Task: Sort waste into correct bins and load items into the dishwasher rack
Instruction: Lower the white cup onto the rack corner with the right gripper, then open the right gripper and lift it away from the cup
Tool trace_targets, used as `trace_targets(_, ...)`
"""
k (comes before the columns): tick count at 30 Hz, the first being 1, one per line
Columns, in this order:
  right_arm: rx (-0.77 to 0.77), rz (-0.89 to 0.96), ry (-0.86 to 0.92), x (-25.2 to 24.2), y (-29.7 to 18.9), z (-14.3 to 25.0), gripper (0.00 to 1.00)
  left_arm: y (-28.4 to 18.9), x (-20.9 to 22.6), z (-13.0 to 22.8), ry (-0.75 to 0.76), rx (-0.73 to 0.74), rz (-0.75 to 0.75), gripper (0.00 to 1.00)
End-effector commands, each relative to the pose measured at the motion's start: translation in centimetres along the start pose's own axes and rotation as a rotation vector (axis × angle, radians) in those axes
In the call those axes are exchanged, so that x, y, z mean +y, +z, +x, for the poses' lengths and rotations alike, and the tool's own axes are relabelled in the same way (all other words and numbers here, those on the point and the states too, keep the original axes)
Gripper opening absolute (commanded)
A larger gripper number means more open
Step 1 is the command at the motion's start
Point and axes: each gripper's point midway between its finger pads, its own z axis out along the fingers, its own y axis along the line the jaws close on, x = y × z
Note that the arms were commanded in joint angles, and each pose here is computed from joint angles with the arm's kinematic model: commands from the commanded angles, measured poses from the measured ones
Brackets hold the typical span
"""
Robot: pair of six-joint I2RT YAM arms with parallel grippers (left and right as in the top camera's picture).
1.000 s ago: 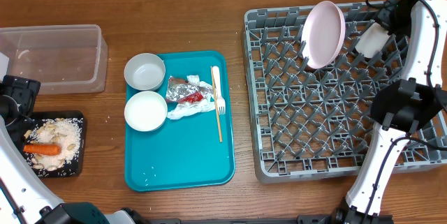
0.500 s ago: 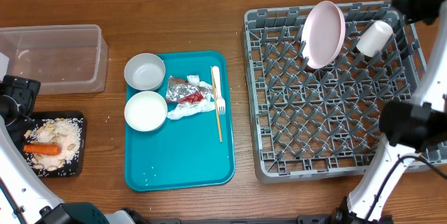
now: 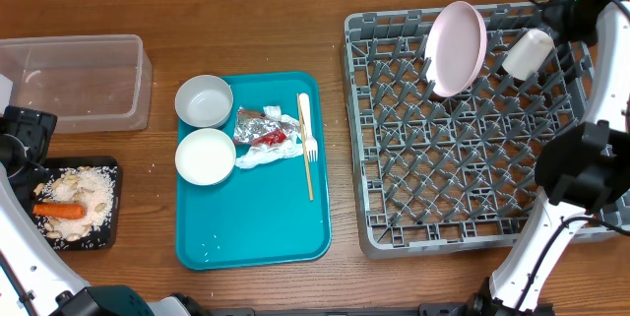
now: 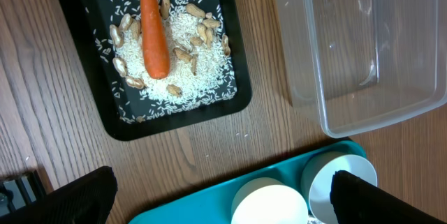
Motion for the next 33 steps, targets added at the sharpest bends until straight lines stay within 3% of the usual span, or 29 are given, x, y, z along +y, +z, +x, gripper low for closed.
trace_targets(1, 0.007, 0.018, 0.009, -0.6, 1.2, 0.3, 0.13, -0.1, -0.1, -0.3, -0.007, -0.011, -0.005, 1.0)
trace_targets(20, 0.004, 0.02, 0.001, -0.7, 2.1, 0.4, 0.13, -0.1, -0.1, -0.3, -0.007, -0.011, -0.005, 1.0)
trace_targets(33, 0.084, 0.048, 0.001, -1.5, 3.8, 2.7, 0.08, -0.1, -0.1, -0.3, -0.007, -0.011, -0.005, 1.0)
